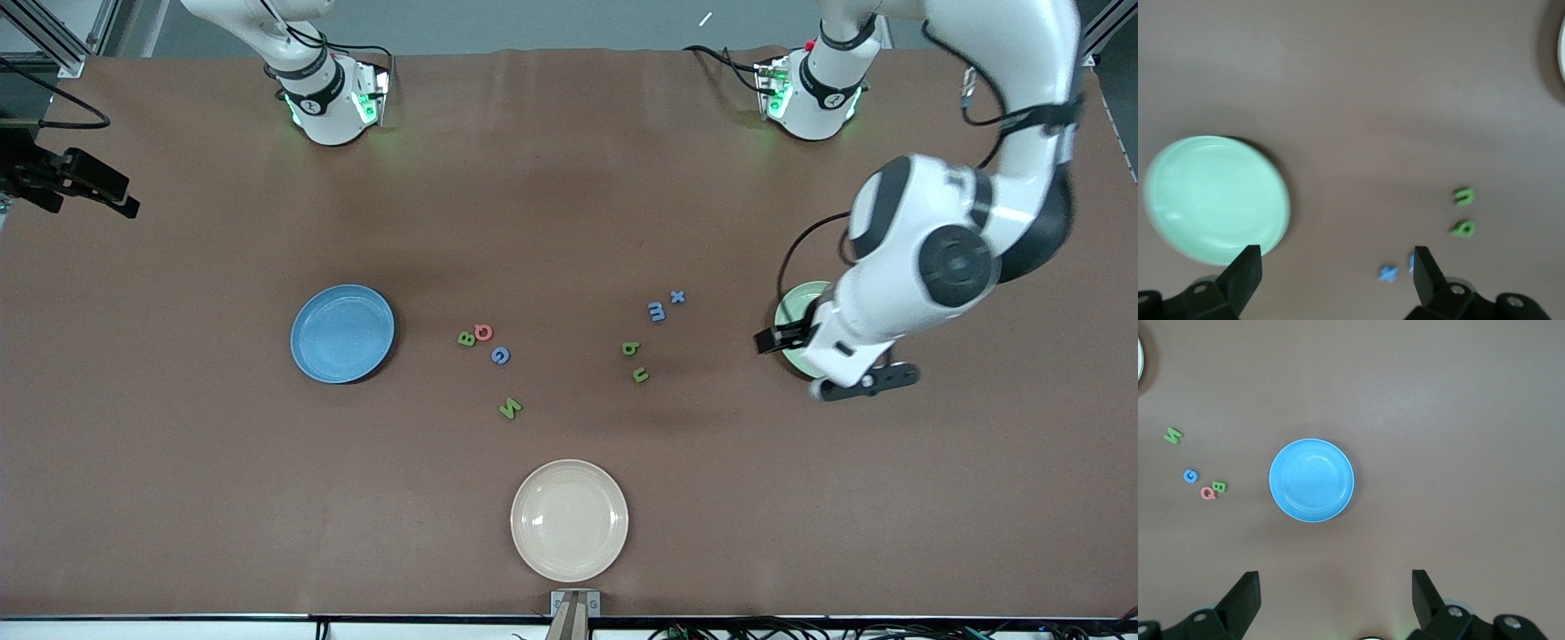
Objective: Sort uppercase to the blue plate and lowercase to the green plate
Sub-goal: 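Grasp the green n with the left gripper while the right gripper reaches the M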
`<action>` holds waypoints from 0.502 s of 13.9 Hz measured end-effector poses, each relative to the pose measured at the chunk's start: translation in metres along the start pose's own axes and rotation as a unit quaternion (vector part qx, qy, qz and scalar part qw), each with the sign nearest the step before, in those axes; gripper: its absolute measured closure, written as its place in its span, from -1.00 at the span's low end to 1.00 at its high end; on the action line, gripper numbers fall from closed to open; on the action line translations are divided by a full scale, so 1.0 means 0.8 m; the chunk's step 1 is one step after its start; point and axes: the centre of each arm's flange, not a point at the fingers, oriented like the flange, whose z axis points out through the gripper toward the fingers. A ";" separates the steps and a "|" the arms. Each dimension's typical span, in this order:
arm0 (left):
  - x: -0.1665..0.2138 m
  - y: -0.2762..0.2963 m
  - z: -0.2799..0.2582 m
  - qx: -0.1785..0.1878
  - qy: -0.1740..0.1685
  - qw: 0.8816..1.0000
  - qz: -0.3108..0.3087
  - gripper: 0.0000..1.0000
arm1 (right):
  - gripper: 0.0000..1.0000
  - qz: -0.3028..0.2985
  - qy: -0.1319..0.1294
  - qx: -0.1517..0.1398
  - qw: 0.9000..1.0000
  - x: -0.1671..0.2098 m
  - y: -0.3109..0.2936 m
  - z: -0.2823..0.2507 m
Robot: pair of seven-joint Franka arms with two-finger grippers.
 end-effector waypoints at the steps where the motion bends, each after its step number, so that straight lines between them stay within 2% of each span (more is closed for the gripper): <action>1: -0.003 0.023 0.029 0.000 0.003 1.000 -0.012 -1.00 | -1.00 0.000 0.000 -0.003 1.000 0.000 0.001 0.000; 5: -0.032 0.104 0.140 0.007 0.015 0.997 -0.074 -1.00 | -1.00 0.000 0.000 -0.006 1.000 0.000 0.002 0.001; 7: -0.050 0.141 0.179 0.003 0.040 0.994 -0.098 -1.00 | -1.00 -0.013 0.001 -0.006 1.000 0.000 0.002 0.001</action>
